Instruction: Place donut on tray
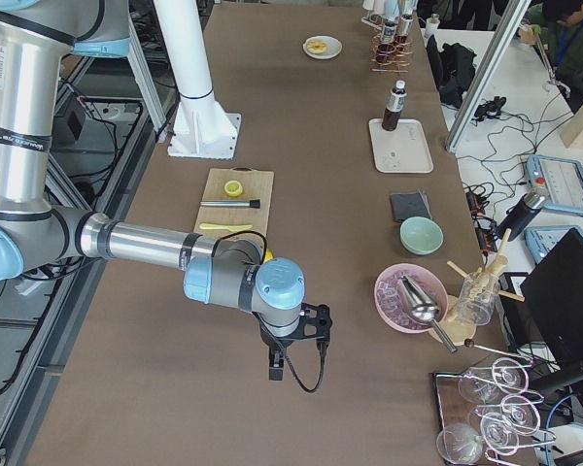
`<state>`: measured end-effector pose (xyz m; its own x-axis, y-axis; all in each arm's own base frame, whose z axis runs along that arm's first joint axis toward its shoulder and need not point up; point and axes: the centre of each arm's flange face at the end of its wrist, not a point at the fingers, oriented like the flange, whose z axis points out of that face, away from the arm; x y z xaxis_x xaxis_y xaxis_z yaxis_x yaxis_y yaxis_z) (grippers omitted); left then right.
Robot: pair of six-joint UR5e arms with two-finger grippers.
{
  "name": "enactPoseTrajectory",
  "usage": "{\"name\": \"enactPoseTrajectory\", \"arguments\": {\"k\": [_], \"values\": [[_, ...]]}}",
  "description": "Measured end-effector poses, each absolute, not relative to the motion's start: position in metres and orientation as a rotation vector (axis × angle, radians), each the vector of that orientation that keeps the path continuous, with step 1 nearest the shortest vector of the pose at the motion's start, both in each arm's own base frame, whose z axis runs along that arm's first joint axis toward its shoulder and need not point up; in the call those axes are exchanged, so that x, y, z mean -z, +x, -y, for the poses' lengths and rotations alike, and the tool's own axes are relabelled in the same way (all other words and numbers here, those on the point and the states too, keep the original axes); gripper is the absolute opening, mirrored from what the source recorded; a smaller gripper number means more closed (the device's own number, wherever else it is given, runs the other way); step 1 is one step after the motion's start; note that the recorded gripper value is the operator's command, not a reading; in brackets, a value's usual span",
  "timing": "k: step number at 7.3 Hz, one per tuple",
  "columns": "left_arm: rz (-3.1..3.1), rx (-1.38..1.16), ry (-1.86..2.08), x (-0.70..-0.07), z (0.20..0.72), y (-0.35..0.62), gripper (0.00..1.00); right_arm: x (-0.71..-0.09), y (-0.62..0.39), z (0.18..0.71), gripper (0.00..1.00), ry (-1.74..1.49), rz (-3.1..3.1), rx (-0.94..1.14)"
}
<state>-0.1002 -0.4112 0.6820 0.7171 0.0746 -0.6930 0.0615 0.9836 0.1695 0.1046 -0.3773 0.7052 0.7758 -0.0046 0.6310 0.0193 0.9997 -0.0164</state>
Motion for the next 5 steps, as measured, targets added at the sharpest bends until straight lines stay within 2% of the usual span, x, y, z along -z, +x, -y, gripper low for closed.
{"name": "enactPoseTrajectory", "arguments": {"k": [5], "values": [[-0.673,-0.009,0.205,-0.6744,0.4181,-0.1067,0.98,-0.7053,0.1046,0.3772,1.0,-0.023,0.683,0.012]]}}
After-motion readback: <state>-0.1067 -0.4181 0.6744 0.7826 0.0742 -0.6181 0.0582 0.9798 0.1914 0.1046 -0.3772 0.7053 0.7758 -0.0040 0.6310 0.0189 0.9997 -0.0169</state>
